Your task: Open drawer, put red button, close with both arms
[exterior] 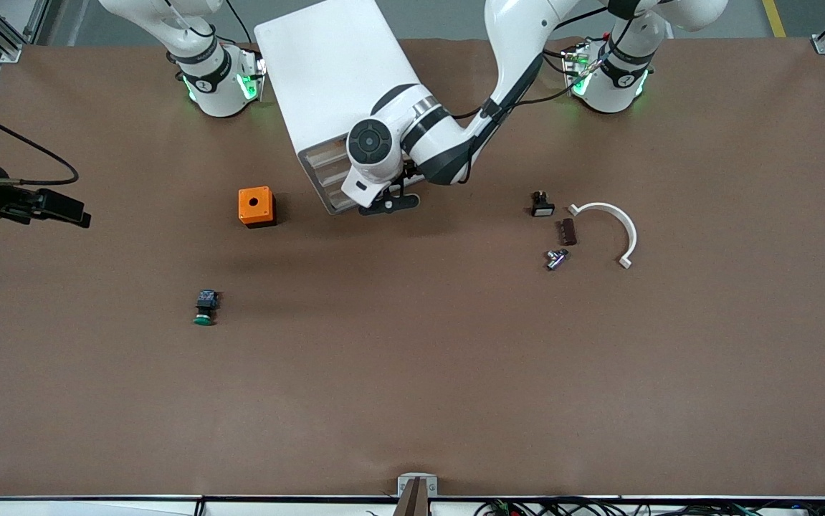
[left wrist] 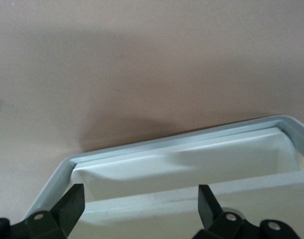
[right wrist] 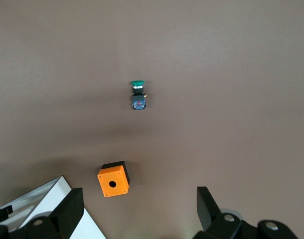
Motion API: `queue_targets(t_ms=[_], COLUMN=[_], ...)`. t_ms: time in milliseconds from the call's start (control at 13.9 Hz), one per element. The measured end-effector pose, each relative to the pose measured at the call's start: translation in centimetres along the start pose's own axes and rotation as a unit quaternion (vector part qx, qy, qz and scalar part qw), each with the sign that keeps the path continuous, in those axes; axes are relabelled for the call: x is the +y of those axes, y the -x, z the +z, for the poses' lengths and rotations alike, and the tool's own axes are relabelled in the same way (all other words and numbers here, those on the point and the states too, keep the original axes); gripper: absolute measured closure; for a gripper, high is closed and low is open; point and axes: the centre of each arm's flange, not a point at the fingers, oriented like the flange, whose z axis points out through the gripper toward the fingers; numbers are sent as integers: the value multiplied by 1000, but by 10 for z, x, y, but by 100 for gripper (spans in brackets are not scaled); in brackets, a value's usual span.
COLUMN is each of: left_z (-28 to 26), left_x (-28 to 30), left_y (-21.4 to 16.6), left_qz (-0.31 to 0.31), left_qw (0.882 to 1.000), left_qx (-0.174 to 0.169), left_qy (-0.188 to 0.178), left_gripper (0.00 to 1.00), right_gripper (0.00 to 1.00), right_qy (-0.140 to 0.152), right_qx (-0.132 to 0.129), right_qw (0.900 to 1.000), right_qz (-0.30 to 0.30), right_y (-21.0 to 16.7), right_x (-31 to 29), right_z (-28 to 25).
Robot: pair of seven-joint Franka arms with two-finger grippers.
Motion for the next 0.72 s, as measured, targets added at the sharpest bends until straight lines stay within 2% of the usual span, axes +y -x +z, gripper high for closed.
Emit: queue_targets(t_ms=[505, 722], left_z=[-14, -75], left_x=[-1, -35], left_y=[-4, -60], left_qz=[-5, -41], left_qw=[1000, 997], left_qx=[11, 50], left_qy=[13, 45], left_gripper=[0, 0], right_gripper=[0, 0], right_qy=[10, 10], right_qx=[12, 16], right_qw=[1000, 1000], right_qz=[-4, -6], right_y=[3, 4], right_x=[-4, -4], right_z=[-11, -14])
